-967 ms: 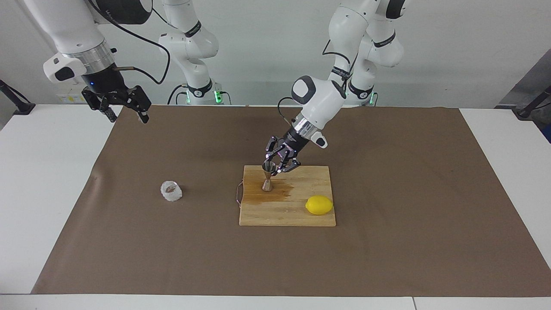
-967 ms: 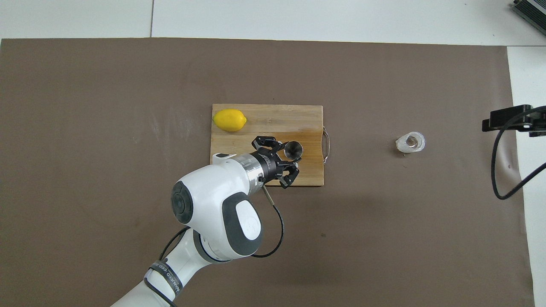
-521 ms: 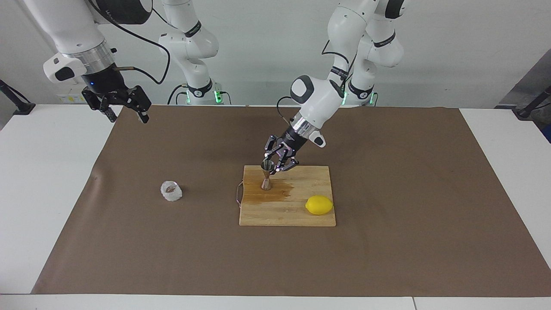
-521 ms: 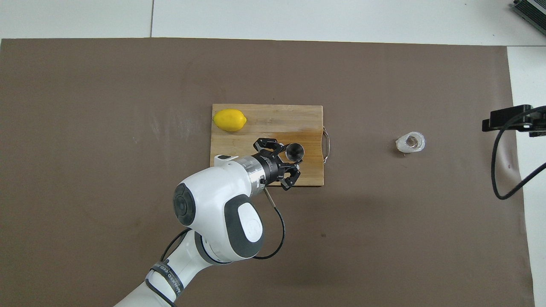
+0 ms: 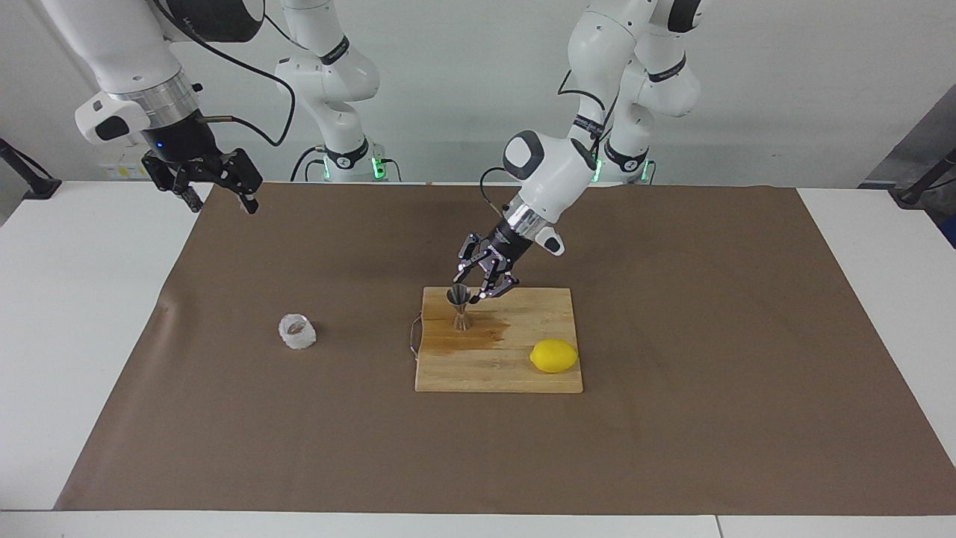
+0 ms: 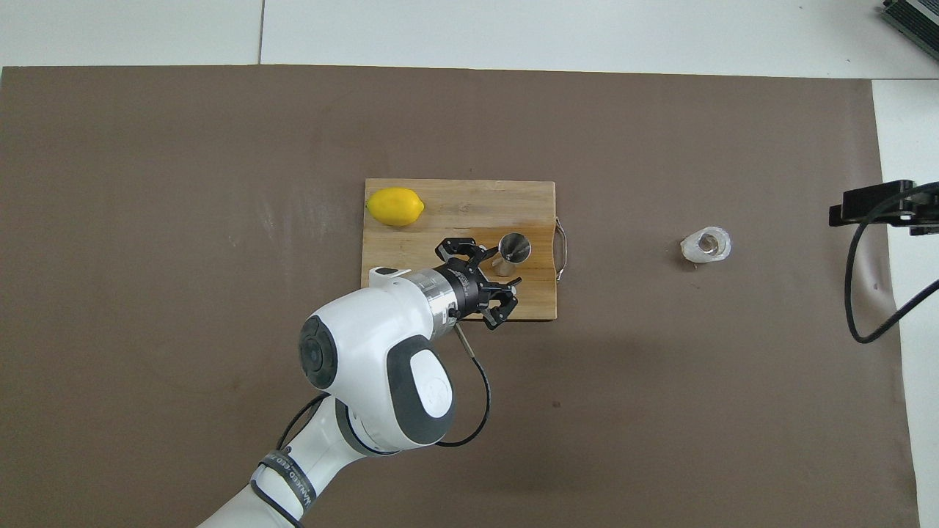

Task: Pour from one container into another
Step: 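Open the left gripper to release the metal cup on the board, then withdraw the left gripper while the right gripper reaches the white cup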

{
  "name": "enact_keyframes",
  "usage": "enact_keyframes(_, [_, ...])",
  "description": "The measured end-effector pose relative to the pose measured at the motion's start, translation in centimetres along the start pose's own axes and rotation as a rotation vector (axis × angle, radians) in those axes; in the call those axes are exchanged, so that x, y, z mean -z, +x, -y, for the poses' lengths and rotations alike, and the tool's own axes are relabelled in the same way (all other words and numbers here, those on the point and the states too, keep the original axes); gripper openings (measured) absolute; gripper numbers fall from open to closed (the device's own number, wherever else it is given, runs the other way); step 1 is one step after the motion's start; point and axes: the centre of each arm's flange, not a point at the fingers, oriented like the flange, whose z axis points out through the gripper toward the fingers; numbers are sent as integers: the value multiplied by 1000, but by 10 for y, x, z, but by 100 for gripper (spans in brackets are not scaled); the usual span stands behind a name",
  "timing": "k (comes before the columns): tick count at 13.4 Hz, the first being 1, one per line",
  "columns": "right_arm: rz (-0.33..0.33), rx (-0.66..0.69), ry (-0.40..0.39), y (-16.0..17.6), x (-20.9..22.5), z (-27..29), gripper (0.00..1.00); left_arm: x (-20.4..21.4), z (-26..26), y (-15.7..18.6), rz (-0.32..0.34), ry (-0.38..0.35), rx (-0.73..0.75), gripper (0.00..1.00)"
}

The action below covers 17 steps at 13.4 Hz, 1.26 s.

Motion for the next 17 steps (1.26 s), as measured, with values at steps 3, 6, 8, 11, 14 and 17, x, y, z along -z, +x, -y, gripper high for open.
enact_keyframes(3, [0,0,0,0,0,0,100,0,-1,0,0,-2,1,78])
enact_keyframes(6, [12,0,0,-1,-1,0,100,1,-3,0,1,-6,2,99])
enact_keyframes(8, [71,4,-2,-9,-5,2,100,5,-3,-4,10,-9,0,100])
enact_keyframes(11, [82,84,2,-14,-2,12,100,26,-9,-18,49,-26,-1,100])
enact_keyframes(14, [95,389,17,-18,-6,4,100,59,-37,-30,82,-21,14,100])
enact_keyframes(17, [46,749,17,-10,-24,-18,100,92,-78,-36,7,54,-111,100])
